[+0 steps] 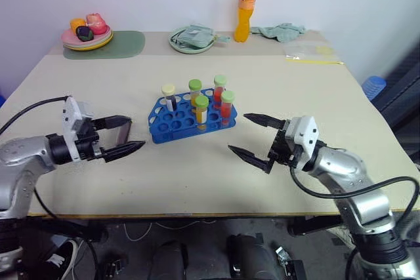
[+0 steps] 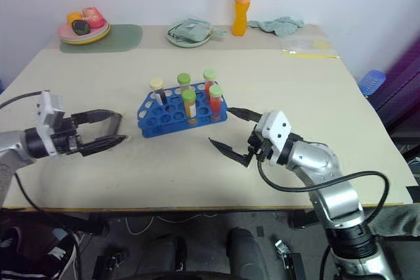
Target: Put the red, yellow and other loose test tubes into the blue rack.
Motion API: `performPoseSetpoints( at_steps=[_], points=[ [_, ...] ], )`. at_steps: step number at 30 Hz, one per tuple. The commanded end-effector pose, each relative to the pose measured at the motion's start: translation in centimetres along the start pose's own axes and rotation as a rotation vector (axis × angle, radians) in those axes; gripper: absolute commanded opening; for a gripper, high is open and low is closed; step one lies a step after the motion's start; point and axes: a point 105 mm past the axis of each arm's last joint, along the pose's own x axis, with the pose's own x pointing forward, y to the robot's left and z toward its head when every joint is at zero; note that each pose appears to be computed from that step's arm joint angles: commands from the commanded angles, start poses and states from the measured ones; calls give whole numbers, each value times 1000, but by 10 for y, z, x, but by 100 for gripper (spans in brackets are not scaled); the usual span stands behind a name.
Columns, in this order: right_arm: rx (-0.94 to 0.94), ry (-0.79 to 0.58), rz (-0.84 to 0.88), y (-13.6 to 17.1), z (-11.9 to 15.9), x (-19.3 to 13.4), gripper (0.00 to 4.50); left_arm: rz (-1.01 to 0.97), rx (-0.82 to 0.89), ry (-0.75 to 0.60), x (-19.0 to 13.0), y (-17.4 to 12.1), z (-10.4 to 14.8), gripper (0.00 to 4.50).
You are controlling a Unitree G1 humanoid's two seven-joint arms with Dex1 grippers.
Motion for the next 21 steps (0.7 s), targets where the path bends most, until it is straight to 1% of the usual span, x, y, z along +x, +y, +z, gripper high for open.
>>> performPoseSetpoints(
  at_steps=[1, 4, 5, 6, 7, 8, 11, 13, 16, 17, 19, 21],
  points=[
    [-27, -42, 49, 2, 18, 2, 441, 140, -9, 113, -8, 23, 8, 450],
    [-19, -56, 42, -1, 18, 9, 441, 265, -80, 219, -10, 41, 5, 450],
    [-15, -65, 38, 0, 18, 12, 441, 293, -127, 249, -11, 45, 3, 450],
    [-13, -72, 38, 1, 18, 14, 441, 305, -192, 247, -9, 46, 5, 450],
    [-13, -79, 38, 2, 18, 16, 441, 294, -288, 243, -6, 44, 10, 450],
    [-11, -82, 39, 3, 18, 17, 441, 277, -330, 264, -4, 41, 13, 450],
    [-10, -80, 47, 5, 16, 16, 441, 313, -358, 362, -7, 48, 11, 450],
    [-11, -73, 55, 6, 14, 15, 441, 384, -371, 423, -13, 64, 2, 450],
    [-18, -70, 62, 8, 13, 11, 441, 421, -446, 479, -11, 76, -3, 450],
    [-20, -68, 63, 8, 13, 10, 441, 425, -491, 478, -7, 78, -2, 450],
    [-22, -63, 58, 8, 12, 9, 441, 403, -520, 492, -2, 80, -2, 450],
    [-27, -57, 47, 8, 11, 8, 441, 396, -606, 465, 5, 84, 0, 450]
  ],
)
